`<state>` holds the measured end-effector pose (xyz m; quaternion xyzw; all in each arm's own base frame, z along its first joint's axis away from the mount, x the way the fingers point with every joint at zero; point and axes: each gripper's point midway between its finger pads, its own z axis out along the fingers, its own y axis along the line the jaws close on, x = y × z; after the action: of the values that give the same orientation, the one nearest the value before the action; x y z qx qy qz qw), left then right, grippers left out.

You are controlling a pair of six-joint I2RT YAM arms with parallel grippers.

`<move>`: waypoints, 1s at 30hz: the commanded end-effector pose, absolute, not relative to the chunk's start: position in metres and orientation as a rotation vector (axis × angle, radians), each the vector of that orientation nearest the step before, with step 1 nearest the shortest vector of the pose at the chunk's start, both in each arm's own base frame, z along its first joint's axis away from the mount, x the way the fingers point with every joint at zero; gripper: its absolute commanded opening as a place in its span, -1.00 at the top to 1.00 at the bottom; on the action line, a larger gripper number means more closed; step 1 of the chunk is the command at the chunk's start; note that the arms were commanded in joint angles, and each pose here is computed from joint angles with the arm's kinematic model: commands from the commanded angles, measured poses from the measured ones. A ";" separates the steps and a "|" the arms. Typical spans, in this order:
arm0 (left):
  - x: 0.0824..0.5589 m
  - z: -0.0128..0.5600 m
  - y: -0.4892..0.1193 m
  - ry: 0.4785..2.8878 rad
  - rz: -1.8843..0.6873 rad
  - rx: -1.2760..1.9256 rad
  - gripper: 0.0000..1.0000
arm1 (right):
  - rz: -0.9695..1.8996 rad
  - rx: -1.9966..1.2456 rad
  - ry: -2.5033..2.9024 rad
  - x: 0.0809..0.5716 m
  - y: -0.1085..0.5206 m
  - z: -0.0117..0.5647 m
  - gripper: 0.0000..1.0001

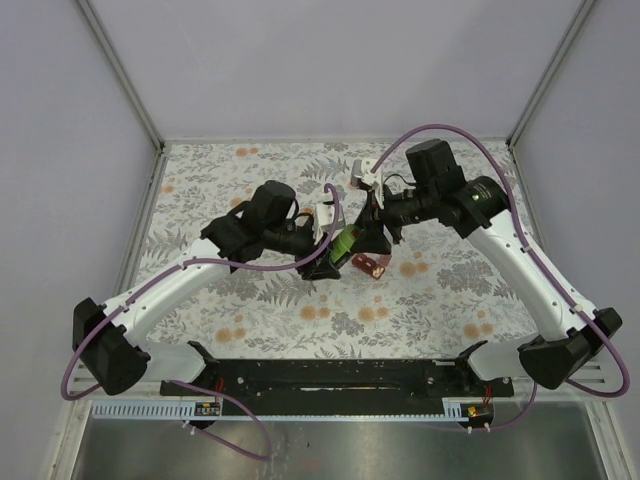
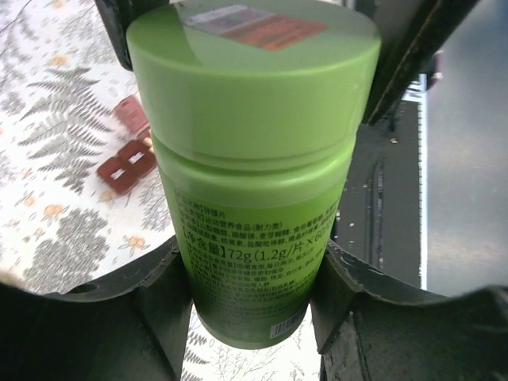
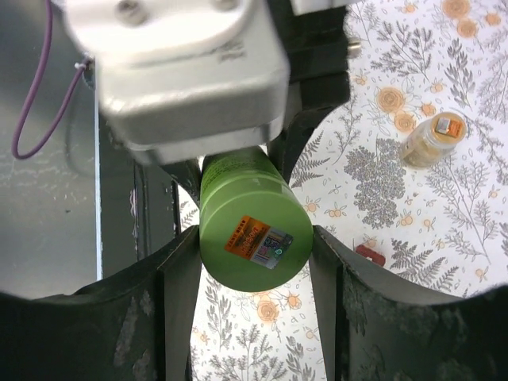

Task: Sort the pills into containers
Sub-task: Screw the lid of the pill bottle onto the pill bottle.

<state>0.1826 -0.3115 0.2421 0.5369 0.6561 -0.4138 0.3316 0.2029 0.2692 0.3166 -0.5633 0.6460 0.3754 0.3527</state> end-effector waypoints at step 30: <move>0.306 0.308 -0.270 1.551 -0.201 0.902 1.00 | 1.485 -0.828 2.326 0.225 0.326 0.271 0.58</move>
<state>0.2653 -0.2538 0.2117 0.4590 0.7569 -0.1192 0.4496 0.2738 0.3113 0.2794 -0.3151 0.7998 0.4353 0.2676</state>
